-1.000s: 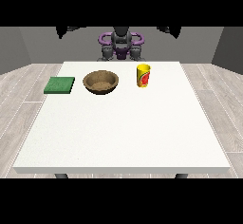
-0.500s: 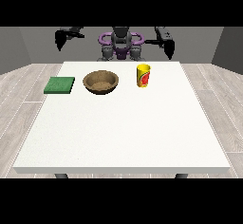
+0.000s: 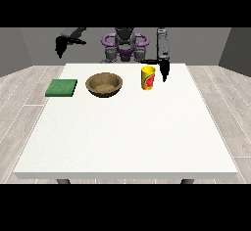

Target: Pick the cup and pour the ball into the bowl, then pick the bowl and place it on the pad

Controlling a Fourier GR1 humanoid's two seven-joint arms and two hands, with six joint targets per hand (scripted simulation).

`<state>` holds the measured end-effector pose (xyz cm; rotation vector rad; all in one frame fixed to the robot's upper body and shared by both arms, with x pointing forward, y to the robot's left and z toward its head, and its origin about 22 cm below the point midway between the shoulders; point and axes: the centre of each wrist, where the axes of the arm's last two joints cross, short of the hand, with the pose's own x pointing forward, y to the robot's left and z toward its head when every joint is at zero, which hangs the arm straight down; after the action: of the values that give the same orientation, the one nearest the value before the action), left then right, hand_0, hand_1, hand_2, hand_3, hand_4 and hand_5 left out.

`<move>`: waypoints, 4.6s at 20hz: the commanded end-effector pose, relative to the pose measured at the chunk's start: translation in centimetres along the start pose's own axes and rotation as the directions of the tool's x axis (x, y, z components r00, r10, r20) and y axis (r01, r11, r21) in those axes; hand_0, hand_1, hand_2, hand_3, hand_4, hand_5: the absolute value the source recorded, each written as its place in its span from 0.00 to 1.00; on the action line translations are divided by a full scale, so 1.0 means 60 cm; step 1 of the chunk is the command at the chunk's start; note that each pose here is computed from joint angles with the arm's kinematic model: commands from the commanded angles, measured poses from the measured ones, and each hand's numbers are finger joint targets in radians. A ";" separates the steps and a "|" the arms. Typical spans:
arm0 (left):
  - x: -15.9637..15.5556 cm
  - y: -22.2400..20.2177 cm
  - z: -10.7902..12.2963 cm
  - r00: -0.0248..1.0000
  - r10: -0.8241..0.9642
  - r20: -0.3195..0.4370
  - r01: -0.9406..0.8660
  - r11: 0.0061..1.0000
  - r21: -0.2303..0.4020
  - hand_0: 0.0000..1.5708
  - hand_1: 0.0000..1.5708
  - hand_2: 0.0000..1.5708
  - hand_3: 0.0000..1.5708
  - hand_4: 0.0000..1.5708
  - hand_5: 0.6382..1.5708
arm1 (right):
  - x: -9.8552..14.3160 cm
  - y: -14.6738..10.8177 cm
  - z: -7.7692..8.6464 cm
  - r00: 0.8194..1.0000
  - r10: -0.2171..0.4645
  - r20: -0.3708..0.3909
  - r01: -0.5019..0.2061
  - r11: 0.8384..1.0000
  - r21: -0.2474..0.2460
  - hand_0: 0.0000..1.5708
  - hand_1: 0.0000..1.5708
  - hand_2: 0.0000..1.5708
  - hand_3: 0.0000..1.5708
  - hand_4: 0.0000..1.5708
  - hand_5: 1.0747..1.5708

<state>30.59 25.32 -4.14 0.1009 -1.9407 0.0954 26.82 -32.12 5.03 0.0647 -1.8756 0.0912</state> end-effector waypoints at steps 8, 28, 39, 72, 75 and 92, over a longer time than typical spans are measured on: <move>-0.052 -0.008 -0.025 0.998 -0.038 0.044 0.038 0.999 -0.004 0.00 0.00 0.00 0.00 0.00 0.95 | -0.029 -0.028 -0.010 0.999 -0.005 0.044 0.005 1.000 -0.006 0.00 0.00 0.00 0.00 0.00 1.00; -0.098 -0.028 0.029 0.916 -0.402 -0.014 0.401 0.915 -0.033 0.84 0.84 1.00 1.00 0.95 0.66 | -0.038 -0.077 0.028 0.997 0.027 -0.068 -0.028 1.000 -0.010 0.00 0.00 0.00 0.00 0.00 1.00; 0.082 0.089 -0.227 0.581 -0.814 -0.017 0.812 0.581 -0.045 0.93 0.93 1.00 1.00 1.00 0.70 | -0.059 -0.098 0.025 0.988 -0.015 -0.157 0.013 1.000 -0.016 0.00 0.00 0.00 0.00 0.00 0.99; 0.050 -0.346 -0.130 -0.563 -0.562 0.605 0.783 -0.596 0.175 0.97 0.97 1.00 1.00 0.96 0.64 | -0.105 -0.131 0.031 0.961 -0.069 -0.267 0.057 0.997 -0.050 0.00 0.00 0.00 0.00 0.00 1.00; 0.073 -0.363 -0.146 -0.629 -0.460 0.627 0.718 -0.652 0.242 0.93 0.93 1.00 1.00 0.94 0.62 | -0.111 -0.157 0.060 0.966 -0.059 -0.250 0.039 0.996 -0.086 0.00 0.00 0.00 0.00 0.00 1.00; 0.086 -0.297 -0.149 0.383 -0.919 0.096 0.916 0.364 -0.169 0.65 0.65 0.80 0.60 0.89 0.71 | -0.124 -0.116 0.050 0.946 -0.099 -0.308 0.039 0.980 -0.196 0.00 0.00 0.00 0.00 0.16 0.99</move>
<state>39.61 7.15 4.93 1.2823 -1.5474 -1.2721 26.50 -40.12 -2.77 -0.0010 -1.5330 -0.0862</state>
